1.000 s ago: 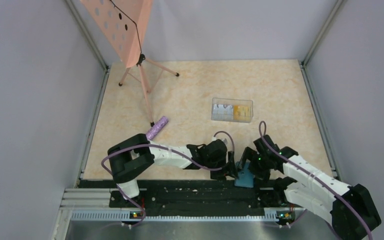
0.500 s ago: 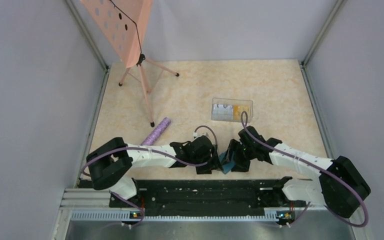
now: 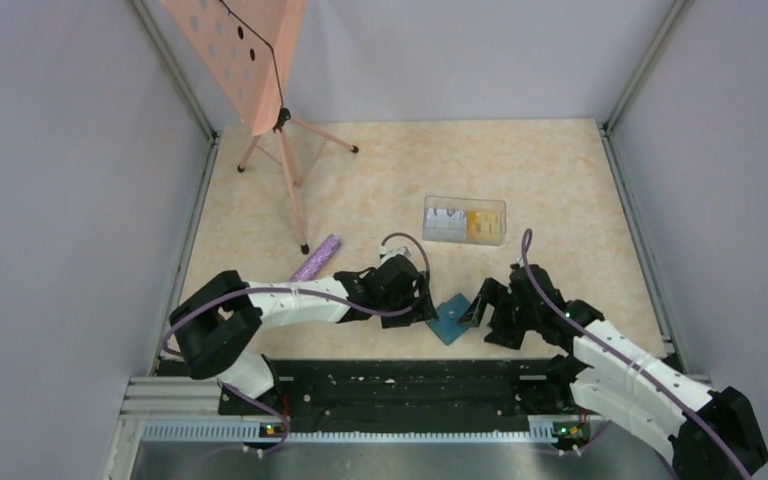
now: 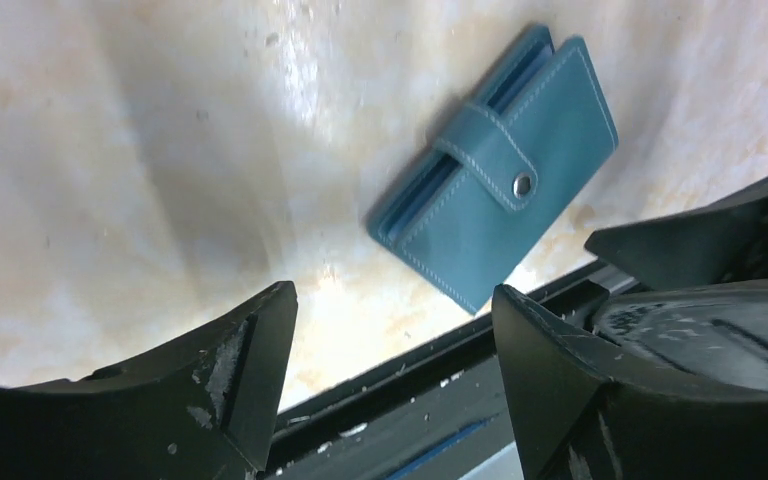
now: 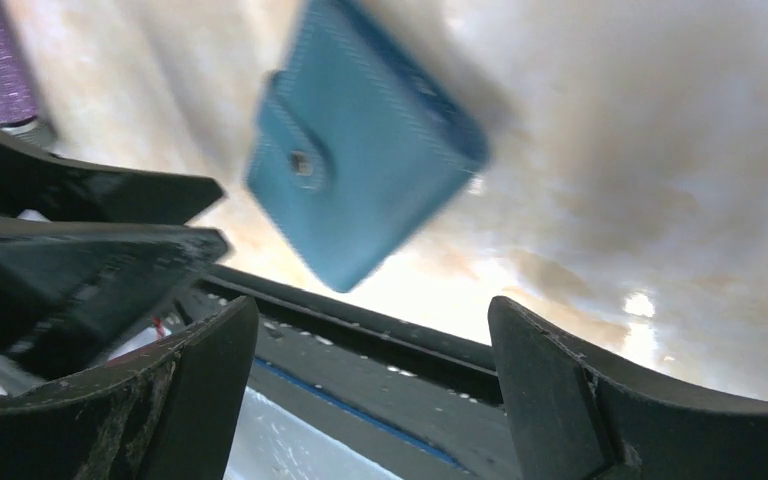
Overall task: Put the credit cards into the card holder
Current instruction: Move the card holder to the center of the board, then open the card holder at the center of the board.
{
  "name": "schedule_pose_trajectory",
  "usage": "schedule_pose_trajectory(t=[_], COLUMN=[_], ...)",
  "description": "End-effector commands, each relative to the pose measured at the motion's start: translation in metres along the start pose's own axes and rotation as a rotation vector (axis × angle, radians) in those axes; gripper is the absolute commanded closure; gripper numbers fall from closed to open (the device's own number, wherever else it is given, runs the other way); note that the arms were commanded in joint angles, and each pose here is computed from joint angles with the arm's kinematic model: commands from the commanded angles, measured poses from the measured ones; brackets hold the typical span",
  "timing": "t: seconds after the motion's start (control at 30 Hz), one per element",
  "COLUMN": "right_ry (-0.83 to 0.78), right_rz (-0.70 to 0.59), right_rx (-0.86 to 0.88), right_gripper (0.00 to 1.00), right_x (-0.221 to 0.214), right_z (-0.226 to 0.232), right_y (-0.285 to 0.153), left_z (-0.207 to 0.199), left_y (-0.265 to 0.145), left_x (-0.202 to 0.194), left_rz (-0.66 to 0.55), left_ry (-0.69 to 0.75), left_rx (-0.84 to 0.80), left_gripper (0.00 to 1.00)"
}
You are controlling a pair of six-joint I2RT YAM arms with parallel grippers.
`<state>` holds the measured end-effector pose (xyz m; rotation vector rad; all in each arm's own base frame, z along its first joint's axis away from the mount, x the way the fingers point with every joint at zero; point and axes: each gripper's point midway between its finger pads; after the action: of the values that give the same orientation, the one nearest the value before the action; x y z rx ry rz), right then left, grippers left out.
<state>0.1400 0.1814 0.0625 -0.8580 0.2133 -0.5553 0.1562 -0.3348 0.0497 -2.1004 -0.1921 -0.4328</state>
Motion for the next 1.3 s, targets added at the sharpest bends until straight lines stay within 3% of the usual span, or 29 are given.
schedule_pose_trajectory(t=[0.0,0.3,0.57,0.73,0.8,0.83,0.9,1.07,1.27], right_ry=[0.059,0.133,0.069,0.0,-0.003,-0.004,-0.009,-0.042,-0.106], right_rz=[0.025,0.016,0.003,0.014,0.013,0.015,0.022,0.032,0.052], right_rx=[0.032,0.013,0.086,0.133,0.154,0.163,0.179,0.213,0.196], right_gripper=[0.16,0.22,0.29,0.48,0.72,0.83,0.93,1.0,1.0], right_x=[-0.004,0.003,0.021,0.025,0.025,0.024,0.022,0.019,0.015], right_z=[-0.015,-0.031,-0.01,0.011,0.015,0.017,0.02,0.031,0.037], right_y=[0.005,0.027,0.038,0.033,0.031,0.03,0.026,0.011,-0.006], left_z=[-0.007,-0.018,-0.028,-0.018,-0.015,-0.012,-0.007,-0.002,-0.015], left_y=[0.013,0.054,0.05,0.04,0.037,0.036,0.034,0.021,-0.008], left_x=[0.018,0.019,0.0,-0.011,-0.013,-0.015,-0.015,-0.009,0.008], left_rz=[-0.007,0.065,0.073,0.056,0.05,0.05,0.035,-0.021,-0.088], left_ry=[0.064,0.129,0.045,-0.024,-0.042,-0.048,-0.061,-0.063,-0.01], left_rx=[-0.014,-0.09,-0.211,-0.216,-0.216,-0.211,-0.195,-0.187,-0.213], left_gripper=[0.24,0.25,0.52,0.58,0.59,0.59,0.59,0.48,0.28])
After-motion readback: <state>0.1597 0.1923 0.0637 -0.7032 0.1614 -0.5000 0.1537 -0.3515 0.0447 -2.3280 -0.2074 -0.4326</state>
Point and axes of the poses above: each gripper's point midway between its finger pads, its own y axis out along the fingers, its own z axis along the line the jaws close on, x = y × z, and after that the axes turned 13 degrees about y, right-handed
